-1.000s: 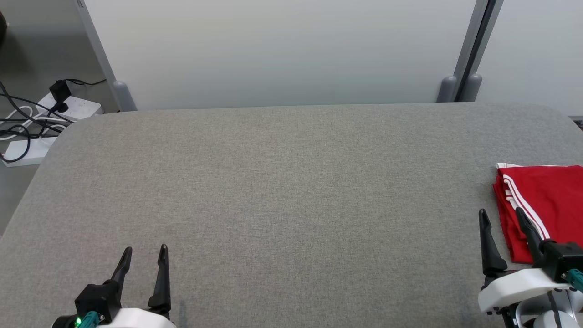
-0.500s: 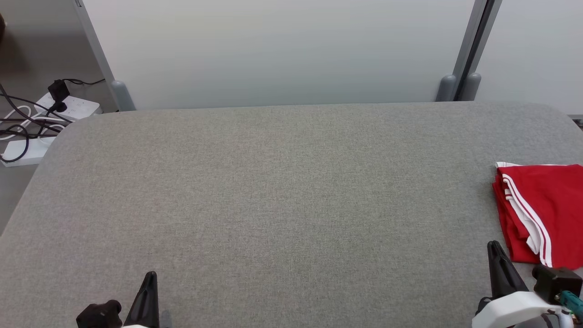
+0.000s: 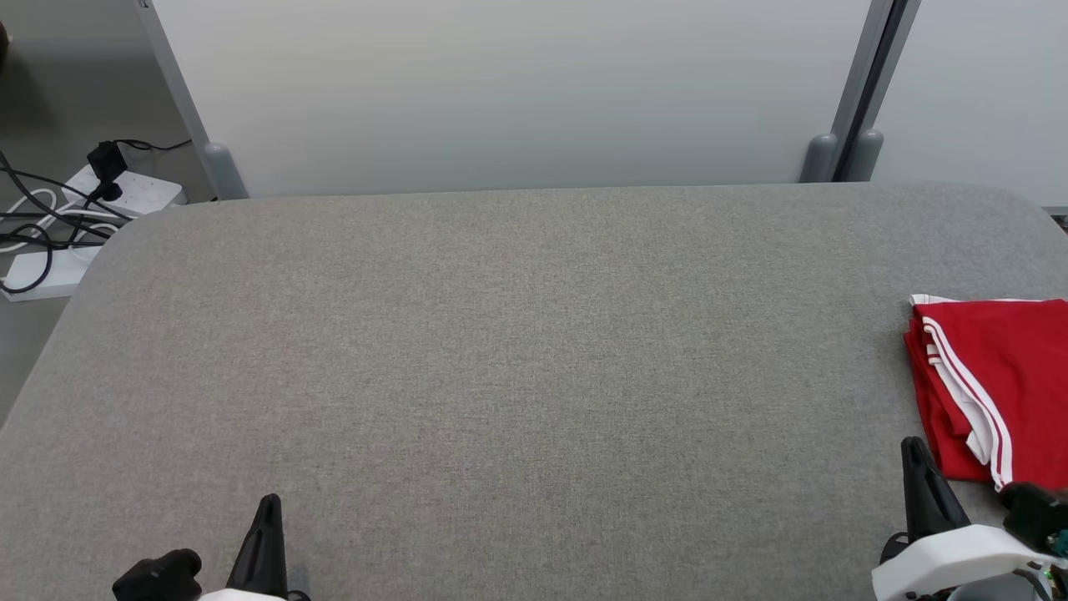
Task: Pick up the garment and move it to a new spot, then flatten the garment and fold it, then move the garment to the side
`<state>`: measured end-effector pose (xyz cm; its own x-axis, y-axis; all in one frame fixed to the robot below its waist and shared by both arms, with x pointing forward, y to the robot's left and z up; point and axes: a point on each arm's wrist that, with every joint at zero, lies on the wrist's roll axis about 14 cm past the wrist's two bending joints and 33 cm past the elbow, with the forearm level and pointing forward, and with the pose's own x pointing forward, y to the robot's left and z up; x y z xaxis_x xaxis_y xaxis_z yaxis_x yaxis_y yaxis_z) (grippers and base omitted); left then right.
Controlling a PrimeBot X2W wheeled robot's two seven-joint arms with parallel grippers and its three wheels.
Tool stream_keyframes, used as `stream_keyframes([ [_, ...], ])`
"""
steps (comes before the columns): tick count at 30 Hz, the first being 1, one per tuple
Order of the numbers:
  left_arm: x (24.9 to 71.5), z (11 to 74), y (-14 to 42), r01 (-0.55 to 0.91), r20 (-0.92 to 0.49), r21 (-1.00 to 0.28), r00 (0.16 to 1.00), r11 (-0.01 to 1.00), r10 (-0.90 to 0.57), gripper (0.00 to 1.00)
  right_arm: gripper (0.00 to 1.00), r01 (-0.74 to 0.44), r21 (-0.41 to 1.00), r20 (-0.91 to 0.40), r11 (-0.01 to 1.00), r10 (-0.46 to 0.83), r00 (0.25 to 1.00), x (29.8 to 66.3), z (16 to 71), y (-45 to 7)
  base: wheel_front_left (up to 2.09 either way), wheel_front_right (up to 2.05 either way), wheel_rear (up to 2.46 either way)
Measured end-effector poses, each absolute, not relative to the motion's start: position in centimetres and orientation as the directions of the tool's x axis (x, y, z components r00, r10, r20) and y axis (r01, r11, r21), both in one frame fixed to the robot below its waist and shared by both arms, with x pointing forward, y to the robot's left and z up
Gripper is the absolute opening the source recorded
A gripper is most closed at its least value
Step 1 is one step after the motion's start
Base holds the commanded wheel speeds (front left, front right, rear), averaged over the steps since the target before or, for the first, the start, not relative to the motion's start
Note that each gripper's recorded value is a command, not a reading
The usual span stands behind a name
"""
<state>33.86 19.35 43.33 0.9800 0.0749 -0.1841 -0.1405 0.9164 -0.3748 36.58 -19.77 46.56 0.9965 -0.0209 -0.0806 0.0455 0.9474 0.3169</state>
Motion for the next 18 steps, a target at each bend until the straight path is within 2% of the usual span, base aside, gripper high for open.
stream_keyframes([
  [18,34.05,43.24,19.46,-0.184,-0.211,-0.546,0.974,0.817,0.078,0.00,0.00,0.103,0.505,-0.106,0.857,-0.057,0.993,36.68,46.36,-20.49,0.00,0.00,0.00],
])
